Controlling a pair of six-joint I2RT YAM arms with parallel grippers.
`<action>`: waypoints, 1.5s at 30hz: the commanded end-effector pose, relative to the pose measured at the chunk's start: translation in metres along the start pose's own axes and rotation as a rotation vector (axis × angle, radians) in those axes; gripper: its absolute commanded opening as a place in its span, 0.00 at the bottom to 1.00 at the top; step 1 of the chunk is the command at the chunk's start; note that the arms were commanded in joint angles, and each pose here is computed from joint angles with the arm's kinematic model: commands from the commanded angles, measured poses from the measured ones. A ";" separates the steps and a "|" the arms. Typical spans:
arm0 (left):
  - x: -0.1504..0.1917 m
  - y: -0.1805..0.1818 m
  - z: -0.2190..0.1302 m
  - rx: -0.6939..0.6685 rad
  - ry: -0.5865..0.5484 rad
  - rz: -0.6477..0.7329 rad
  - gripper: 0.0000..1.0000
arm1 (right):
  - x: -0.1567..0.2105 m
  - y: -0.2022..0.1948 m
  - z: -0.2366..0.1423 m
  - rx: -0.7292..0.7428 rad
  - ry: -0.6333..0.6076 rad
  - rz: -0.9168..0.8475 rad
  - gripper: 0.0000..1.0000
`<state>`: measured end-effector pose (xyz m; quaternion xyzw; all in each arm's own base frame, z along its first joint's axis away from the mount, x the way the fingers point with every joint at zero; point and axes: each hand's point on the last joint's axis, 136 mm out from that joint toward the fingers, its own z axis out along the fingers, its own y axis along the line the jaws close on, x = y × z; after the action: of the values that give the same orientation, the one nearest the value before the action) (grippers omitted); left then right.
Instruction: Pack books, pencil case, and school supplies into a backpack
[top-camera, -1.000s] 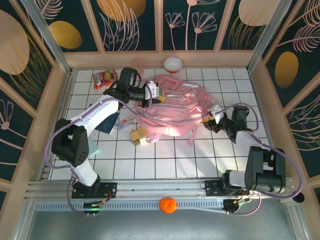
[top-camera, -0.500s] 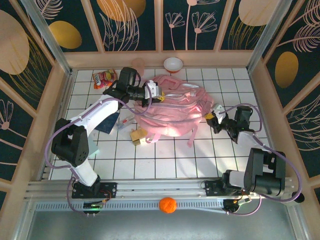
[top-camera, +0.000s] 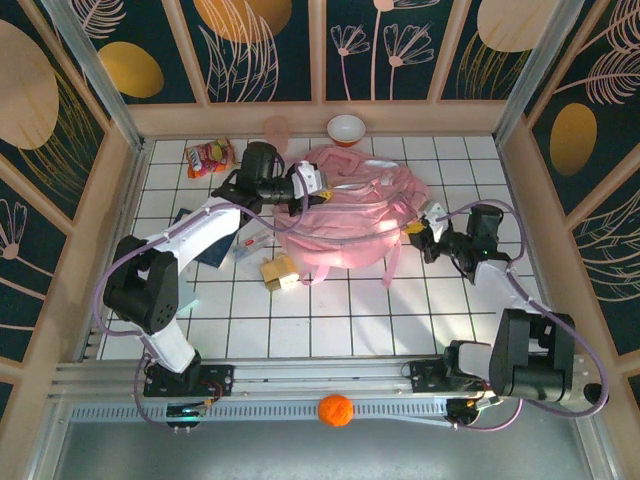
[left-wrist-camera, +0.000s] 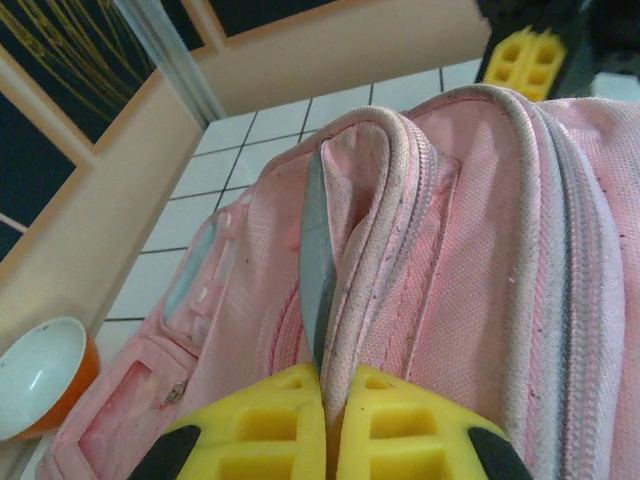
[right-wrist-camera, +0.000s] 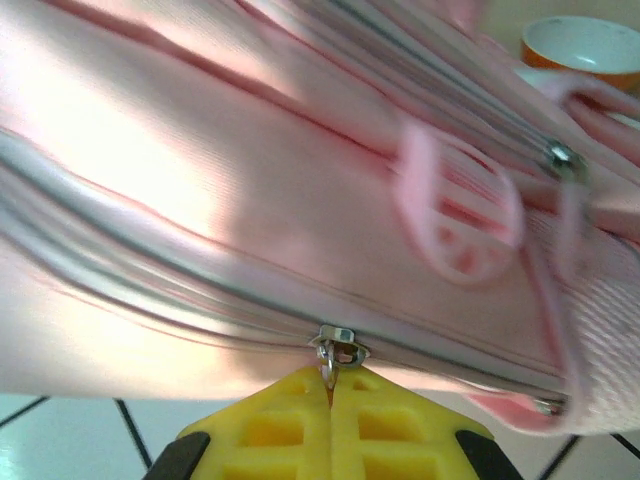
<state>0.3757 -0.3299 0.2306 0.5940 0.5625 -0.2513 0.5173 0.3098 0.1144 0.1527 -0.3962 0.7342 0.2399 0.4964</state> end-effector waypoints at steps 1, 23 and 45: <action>-0.038 0.032 -0.010 -0.173 -0.053 0.094 0.00 | -0.028 0.022 -0.004 -0.090 -0.023 0.025 0.00; -0.050 0.002 0.007 -0.195 -0.128 0.019 0.00 | -0.056 0.064 0.027 -0.022 -0.059 0.372 0.00; -0.050 0.024 0.001 -0.397 -0.141 -0.106 0.00 | -0.081 0.094 0.026 -0.062 -0.116 0.510 0.00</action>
<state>0.3820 -0.3454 0.2239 0.4862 0.6294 -0.2020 0.5715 0.2736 0.2001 0.1936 -0.2018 0.7902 0.3664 0.4479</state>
